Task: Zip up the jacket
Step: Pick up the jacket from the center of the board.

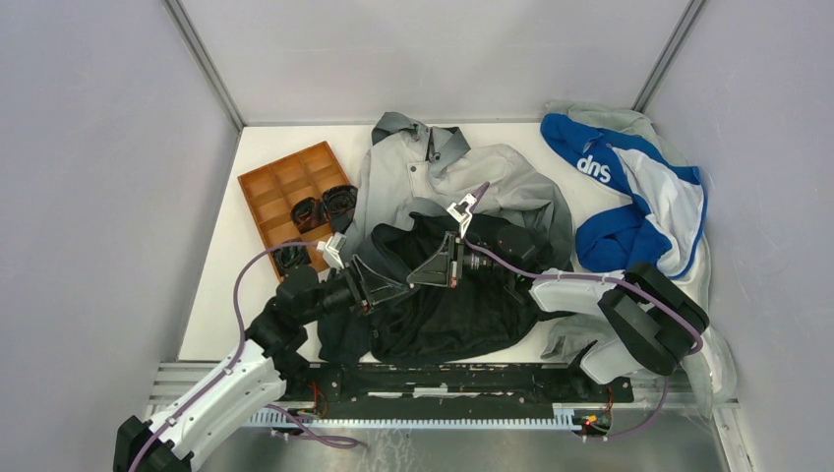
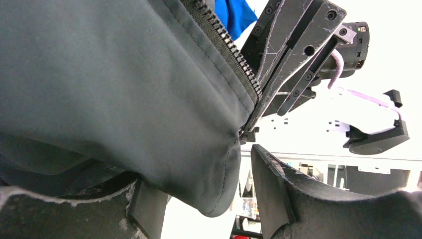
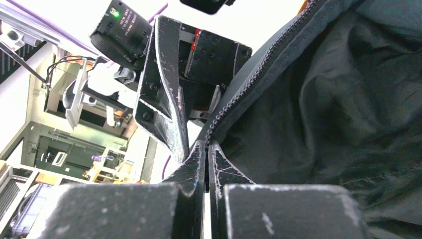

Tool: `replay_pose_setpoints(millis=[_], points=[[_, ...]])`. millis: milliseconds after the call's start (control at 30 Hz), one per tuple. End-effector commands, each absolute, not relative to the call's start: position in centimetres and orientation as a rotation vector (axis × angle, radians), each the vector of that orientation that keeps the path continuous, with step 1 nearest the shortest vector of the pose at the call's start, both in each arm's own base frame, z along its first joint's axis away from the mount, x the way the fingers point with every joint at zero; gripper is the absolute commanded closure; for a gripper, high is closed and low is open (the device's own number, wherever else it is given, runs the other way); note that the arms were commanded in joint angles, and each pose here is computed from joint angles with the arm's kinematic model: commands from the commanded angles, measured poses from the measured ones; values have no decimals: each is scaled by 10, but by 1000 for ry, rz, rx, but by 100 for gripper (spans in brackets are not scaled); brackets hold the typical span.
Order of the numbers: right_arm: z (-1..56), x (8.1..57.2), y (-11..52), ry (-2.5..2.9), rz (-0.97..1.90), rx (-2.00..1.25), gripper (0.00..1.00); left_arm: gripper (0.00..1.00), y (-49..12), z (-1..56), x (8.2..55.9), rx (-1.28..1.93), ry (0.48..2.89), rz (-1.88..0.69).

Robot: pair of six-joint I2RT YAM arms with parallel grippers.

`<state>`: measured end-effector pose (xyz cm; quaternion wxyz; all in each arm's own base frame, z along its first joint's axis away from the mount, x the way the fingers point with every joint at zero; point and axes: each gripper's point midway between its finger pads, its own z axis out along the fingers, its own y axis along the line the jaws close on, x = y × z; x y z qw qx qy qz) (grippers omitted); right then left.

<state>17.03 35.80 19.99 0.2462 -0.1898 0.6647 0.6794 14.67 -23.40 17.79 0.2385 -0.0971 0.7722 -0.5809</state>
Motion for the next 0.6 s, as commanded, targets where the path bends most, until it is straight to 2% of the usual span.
replay_pose_setpoints(millis=[0,200,333,567], points=[[218,173,363,1739,1856,-548,100,33,-237,187,149,-319,2060,-1668],[220,170,361,1725,1858,-557,100,26,-235,196,159,-340,1998,-1653],[219,170,361,1728,1858,-552,100,26,-233,199,162,-382,1966,-1660],[223,176,356,1716,1847,-532,100,22,-223,174,149,-428,2107,-1571]])
